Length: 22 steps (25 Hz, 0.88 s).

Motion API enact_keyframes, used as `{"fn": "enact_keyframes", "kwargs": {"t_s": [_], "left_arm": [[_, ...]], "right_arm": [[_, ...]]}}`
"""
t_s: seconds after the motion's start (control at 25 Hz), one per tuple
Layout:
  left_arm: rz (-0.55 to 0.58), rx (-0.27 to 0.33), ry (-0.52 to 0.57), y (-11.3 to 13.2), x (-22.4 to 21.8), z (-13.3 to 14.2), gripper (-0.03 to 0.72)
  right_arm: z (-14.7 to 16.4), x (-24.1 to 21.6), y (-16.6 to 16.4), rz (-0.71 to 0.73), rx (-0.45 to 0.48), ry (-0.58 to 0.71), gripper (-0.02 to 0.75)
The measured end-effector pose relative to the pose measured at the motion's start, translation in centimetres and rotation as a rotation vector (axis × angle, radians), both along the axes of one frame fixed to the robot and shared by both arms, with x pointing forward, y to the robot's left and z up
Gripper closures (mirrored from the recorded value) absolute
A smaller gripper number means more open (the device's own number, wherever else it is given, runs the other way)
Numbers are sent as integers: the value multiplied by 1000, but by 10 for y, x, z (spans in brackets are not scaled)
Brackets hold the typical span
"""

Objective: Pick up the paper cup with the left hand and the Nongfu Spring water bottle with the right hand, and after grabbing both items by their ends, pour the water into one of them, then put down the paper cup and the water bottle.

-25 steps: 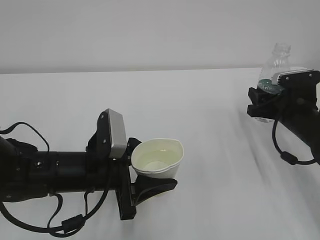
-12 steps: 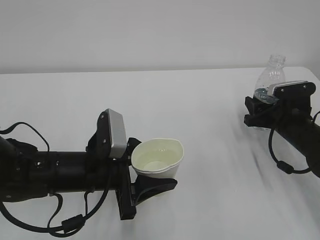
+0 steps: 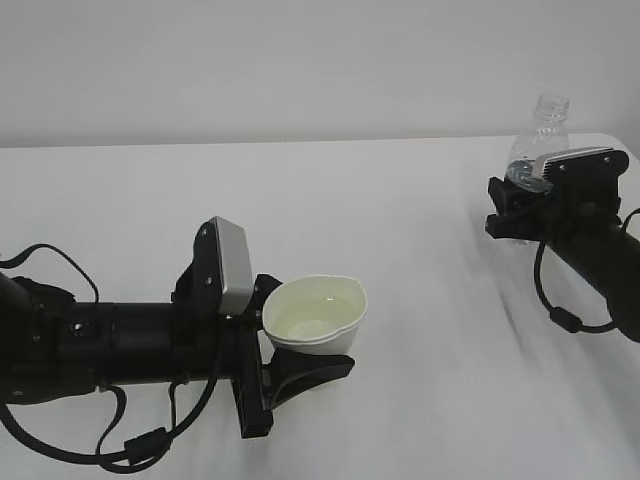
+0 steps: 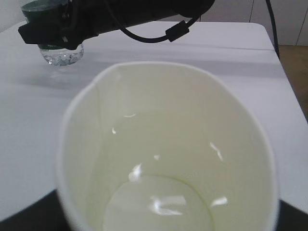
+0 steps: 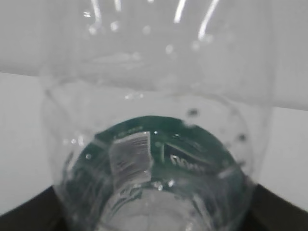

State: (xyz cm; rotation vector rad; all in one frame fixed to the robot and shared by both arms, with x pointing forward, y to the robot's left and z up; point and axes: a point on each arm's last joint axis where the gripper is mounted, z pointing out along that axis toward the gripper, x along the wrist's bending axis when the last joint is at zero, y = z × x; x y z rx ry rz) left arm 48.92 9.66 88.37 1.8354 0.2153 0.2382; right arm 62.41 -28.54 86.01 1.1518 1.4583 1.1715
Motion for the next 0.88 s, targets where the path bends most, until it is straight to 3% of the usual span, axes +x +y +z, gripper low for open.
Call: {"fn": "enact_keyframes", "kwargs": {"t_s": [0.52,0.88], "left_arm": [[61,-17,10,1,5,1,241],[207,-63,32,6,16,4,241]], "right_arm": [[3,5,0,1,-2,-20,269],[4,5,0,1,-2,-22,269]]}}
